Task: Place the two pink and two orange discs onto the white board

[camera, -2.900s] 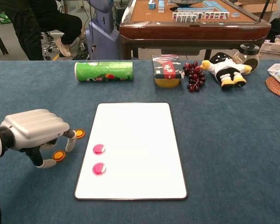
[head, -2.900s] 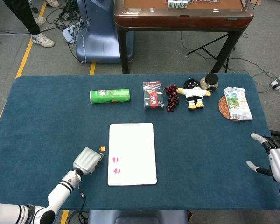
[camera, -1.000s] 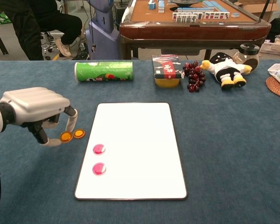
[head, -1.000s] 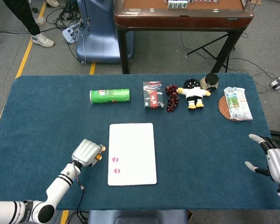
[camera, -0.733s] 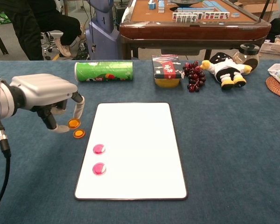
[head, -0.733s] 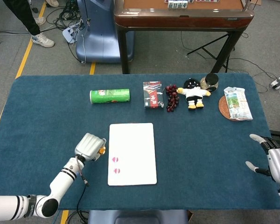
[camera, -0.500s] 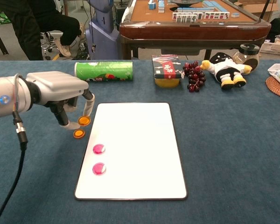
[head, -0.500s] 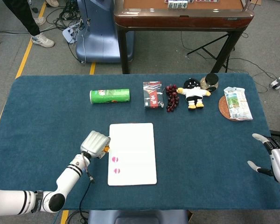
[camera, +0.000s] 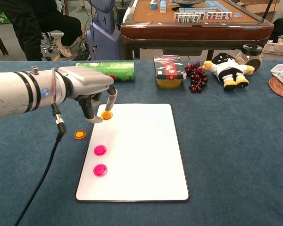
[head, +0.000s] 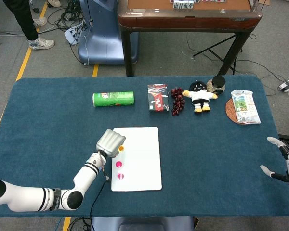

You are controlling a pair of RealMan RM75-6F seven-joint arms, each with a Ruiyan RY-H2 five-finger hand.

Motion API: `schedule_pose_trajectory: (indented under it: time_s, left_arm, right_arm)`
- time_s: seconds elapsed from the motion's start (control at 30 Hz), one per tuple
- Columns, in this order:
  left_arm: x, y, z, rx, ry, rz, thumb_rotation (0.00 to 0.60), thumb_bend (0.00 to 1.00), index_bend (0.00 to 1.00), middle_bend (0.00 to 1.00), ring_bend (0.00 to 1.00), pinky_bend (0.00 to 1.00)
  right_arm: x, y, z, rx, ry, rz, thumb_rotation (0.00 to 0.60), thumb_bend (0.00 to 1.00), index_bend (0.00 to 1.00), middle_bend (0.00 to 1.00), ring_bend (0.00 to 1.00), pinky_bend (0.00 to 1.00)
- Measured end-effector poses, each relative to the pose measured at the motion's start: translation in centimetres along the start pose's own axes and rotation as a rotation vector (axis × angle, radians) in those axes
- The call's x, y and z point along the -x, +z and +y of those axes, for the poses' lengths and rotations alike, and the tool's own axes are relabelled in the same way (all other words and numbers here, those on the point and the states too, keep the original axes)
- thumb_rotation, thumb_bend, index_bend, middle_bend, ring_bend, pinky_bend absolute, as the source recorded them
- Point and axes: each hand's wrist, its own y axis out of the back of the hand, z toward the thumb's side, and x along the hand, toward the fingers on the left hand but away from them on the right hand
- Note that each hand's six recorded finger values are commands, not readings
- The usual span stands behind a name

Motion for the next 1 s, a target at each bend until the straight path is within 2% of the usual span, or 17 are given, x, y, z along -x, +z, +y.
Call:
schedule_pose_trajectory:
  time_s: [0.7,0.8,0.93,1.0]
  left_arm:
    - [-3.7,4.4,0.9,0.011,0.025,-0.040,0.600,0.32,0.61,1.00,1.00,1.00]
    - [-3.8,4.5,0.9,0.012,0.025,-0.038,0.600,0.32,0.55,1.00,1.00,1.00]
    - [-3.9,4.4,0.7,0.012,0.022,-0.034,0.600,0.32,0.33,1.00,1.00,1.00]
    - [-3.8,4.3,0.6,0.011,0.023,-0.031,0.600,0.31,0.28,1.00,1.00,1.00]
  right_arm:
    - [-0.3,-1.0,1.1,0.038,-0.027,-0.012,0.600,0.00,0.22,0.28,0.22,0.41]
    - [-0.3,-1.0,1.1,0.040,-0.027,-0.013,0.600,0.00,0.22,0.28,0.22,0.41]
    - [-0.3,-1.0,1.1,0.040,-0.025,-0.011,0.600,0.00,0.22,0.28,0.22,0.41]
    - [-0.3,-1.0,1.1,0.039,-0.024,-0.011,0.600,0.00,0.22,0.28,0.22,0.41]
